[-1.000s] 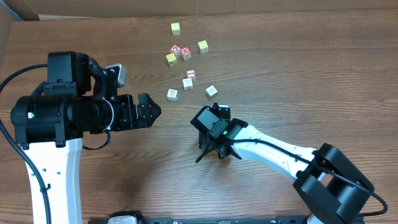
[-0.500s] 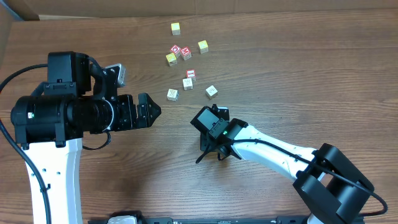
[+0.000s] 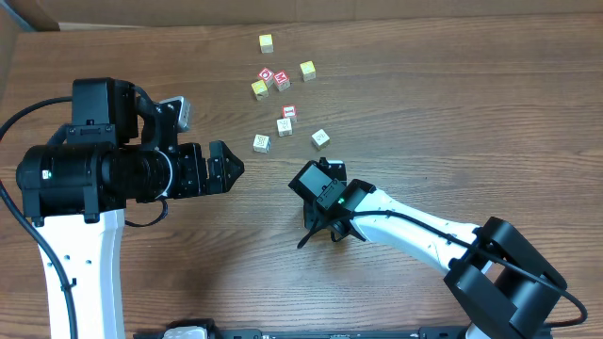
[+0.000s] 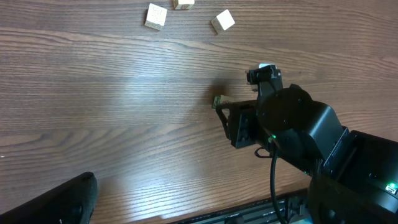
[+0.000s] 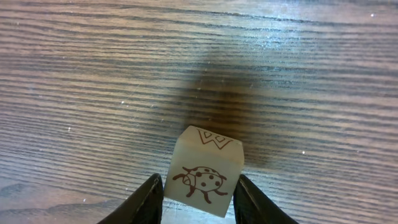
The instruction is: Flip 5 blocks
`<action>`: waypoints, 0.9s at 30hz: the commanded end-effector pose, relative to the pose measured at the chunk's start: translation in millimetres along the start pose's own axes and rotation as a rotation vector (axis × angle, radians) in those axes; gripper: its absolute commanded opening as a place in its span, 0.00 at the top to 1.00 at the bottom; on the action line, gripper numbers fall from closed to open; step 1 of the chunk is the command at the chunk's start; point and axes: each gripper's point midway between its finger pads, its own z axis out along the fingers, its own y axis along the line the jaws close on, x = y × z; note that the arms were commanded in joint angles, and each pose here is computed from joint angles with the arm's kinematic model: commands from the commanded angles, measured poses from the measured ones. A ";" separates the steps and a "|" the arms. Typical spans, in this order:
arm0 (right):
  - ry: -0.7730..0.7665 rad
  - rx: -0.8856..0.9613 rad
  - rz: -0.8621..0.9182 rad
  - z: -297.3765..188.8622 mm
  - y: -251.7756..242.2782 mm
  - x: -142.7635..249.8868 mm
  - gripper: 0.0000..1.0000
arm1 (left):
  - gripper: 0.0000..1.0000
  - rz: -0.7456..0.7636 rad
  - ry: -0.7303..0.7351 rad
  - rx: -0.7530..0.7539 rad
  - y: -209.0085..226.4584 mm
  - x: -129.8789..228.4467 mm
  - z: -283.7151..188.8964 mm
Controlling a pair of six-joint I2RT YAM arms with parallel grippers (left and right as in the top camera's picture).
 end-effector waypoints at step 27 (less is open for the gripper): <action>-0.018 0.026 -0.162 1.5 -3.7 -1.9 0.61 | 0.00 0.005 -0.022 -0.001 -0.7 -5.5 -4.0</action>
